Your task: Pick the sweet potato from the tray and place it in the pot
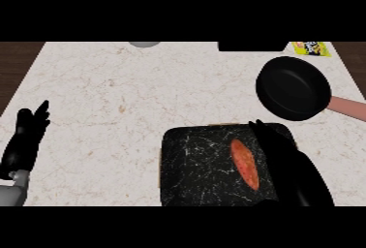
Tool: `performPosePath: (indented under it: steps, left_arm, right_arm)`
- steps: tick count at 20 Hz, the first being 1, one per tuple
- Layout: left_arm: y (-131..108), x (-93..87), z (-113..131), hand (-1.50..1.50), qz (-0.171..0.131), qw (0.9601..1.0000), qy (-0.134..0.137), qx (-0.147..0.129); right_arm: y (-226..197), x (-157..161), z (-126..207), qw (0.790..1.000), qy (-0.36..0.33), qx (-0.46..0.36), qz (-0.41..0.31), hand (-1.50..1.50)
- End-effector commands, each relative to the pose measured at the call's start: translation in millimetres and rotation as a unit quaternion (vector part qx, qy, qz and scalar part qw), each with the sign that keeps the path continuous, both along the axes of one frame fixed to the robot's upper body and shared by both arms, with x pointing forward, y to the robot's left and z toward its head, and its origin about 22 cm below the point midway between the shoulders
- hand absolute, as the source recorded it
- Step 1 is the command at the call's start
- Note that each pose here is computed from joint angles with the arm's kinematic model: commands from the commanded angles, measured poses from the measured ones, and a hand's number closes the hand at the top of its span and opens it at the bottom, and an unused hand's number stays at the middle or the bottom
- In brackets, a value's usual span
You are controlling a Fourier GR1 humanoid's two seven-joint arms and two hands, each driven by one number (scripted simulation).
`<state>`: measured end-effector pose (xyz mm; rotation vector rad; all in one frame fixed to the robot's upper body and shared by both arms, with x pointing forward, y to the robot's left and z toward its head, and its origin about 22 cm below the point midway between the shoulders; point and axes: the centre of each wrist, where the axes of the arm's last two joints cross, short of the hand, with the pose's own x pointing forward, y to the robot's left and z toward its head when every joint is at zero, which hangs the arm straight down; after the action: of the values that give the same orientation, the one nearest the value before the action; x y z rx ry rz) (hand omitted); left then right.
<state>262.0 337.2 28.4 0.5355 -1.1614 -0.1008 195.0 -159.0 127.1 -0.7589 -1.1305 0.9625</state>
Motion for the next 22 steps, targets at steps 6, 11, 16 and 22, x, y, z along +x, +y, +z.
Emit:
performPosePath:
  steps: [6, 11, 16, 22]
  left_arm:
    - [-13.8, 4.6, 7.5, 0.0, -0.01, 0.9999, 0.005, -0.009]
    - [-13.4, 10.4, 5.8, 0.0, -0.005, 0.9999, -0.002, -0.009]
    - [-6.5, 11.7, -1.9, 0.0, -0.008, 1.0, 0.001, -0.001]
    - [5.8, 10.2, 7.6, 0.0, 0.008, 1.0, -0.001, -0.005]
  right_arm:
    - [27.8, 2.0, 15.2, 0.993, 0.094, -0.061, -0.045, -1.5]
    - [9.8, 19.9, 8.4, 0.991, 0.105, -0.051, -0.061, -1.5]
    - [29.9, 20.3, -25.6, 0.988, 0.128, -0.067, -0.058, -1.5]
    - [5.0, 38.7, -46.3, 0.988, 0.131, -0.053, -0.058, -1.5]
